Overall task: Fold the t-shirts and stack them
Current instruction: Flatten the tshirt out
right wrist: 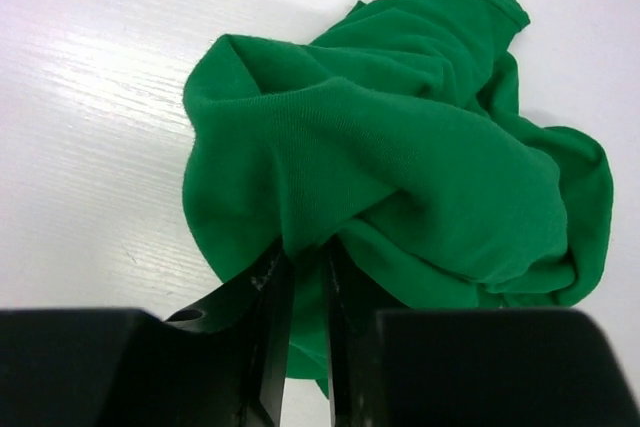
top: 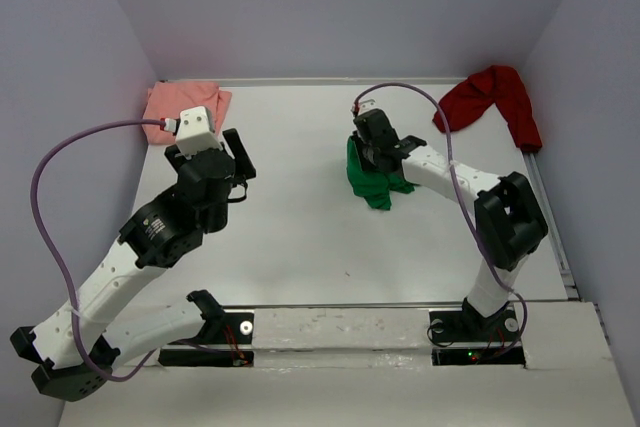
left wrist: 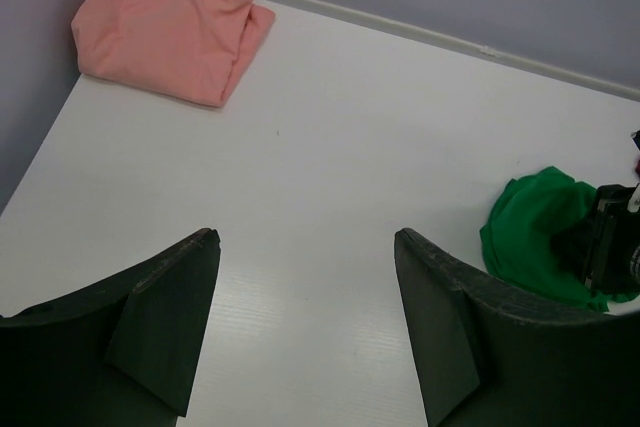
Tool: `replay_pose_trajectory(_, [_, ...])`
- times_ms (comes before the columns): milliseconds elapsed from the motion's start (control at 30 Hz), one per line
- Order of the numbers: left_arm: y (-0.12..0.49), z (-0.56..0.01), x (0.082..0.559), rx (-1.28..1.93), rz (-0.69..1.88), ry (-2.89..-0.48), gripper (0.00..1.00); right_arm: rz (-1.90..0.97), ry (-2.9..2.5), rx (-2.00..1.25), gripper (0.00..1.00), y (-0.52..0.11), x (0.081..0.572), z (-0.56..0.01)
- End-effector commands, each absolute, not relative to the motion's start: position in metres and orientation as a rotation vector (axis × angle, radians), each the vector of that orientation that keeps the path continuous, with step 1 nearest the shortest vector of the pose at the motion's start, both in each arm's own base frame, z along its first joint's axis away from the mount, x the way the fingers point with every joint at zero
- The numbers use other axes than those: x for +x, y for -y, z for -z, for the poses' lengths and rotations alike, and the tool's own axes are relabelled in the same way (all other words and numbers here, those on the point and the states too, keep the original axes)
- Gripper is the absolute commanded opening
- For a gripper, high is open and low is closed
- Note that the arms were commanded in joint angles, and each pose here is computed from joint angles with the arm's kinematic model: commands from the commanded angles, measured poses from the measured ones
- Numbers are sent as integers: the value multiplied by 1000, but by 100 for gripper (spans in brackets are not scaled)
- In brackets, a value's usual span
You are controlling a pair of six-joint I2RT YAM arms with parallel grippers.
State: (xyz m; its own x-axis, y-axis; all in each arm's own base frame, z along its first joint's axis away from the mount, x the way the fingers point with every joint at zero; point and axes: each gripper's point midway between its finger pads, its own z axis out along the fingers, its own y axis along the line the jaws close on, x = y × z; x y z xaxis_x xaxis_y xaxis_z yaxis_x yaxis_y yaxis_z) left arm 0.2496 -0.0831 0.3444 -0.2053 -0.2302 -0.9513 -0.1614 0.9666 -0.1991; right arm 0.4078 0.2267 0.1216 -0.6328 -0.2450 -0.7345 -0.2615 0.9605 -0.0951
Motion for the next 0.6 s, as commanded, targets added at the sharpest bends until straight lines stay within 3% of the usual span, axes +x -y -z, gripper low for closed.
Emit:
replay_pose_trajectory(0, [73, -352, 248, -316, 38, -1757, 80, -66, -2194, -323, 17, -239, 424, -147])
replay_pose_trajectory(100, [75, -349, 249, -311, 40, -1763, 80, -64, -2120, -318, 0, -240, 434, -186])
replay_pose_trajectory(367, [85, -342, 254, -298, 56, -1781, 80, 19, -1855, -260, 0, -224, 455, -347])
replay_pose_trajectory(567, [89, -338, 256, -293, 57, -1789, 80, -91, -1640, -279, 0, -232, 449, -485])
